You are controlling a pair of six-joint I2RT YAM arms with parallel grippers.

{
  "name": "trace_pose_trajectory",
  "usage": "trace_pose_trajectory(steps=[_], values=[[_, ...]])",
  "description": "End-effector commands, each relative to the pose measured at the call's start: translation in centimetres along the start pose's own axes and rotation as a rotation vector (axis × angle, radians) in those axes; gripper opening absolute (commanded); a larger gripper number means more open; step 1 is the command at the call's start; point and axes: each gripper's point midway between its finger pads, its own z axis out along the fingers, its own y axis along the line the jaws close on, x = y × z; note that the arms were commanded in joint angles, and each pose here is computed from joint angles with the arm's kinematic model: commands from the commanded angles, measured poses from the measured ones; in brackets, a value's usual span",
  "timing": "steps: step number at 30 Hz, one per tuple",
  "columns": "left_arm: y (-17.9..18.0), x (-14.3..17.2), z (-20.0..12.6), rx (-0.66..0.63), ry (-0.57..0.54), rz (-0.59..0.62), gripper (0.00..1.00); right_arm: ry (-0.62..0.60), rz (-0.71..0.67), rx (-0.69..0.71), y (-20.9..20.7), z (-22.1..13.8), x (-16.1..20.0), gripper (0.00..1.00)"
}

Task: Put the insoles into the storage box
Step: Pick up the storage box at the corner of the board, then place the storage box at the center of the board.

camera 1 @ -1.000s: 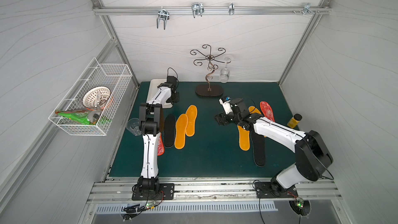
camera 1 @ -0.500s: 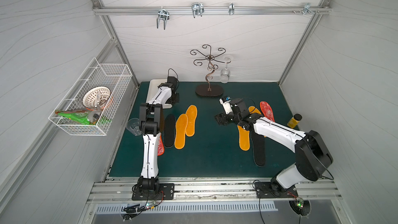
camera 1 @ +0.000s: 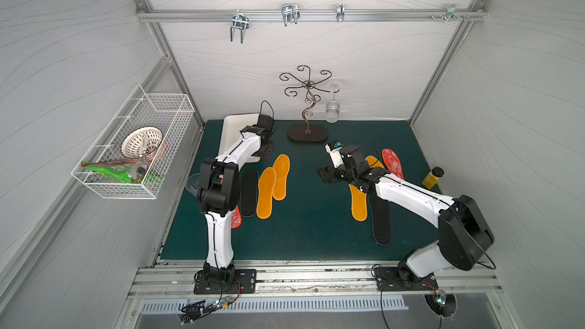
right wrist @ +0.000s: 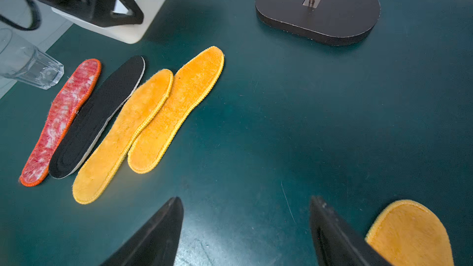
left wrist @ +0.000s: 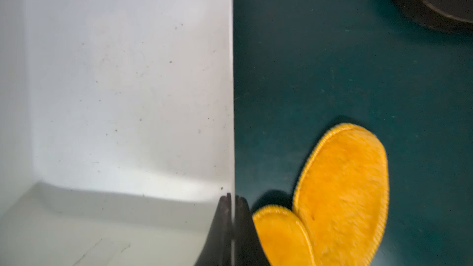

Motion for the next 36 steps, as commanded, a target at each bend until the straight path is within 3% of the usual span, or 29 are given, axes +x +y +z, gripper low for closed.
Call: trace_pose_trajectory(steps=[1, 11, 17, 22, 26, 36], values=[[1.6, -1.0, -3.2, -0.037, -0.102, -0.127, 0.00, -0.037, 0.015, 0.002, 0.1, -1.3, -0.7, 0.82], [-2.7, 5.2, -10.6, 0.059, -0.145, -0.118, 0.00, -0.100, 0.047, 0.078, -1.1, -4.4, -1.7, 0.82], [-6.5, 9.8, -15.2, 0.119, -0.209, -0.100, 0.00, -0.085, 0.137, 0.141, -2.4, -6.7, 0.3, 0.84], [-11.8, 14.2, -16.7, 0.255, -0.196, -0.086, 0.00, -0.033, 0.214, 0.221, -4.3, -7.8, 3.9, 0.87], [-15.5, 16.7, -17.8, 0.291, -0.203, -0.038, 0.00, 0.032, 0.344, 0.276, -6.8, -8.2, 6.9, 0.88], [-22.0, 19.5, -18.1, 0.365, -0.123, 0.029, 0.00, 0.011, 0.602, 0.310, -11.3, -9.4, 10.1, 0.88]])
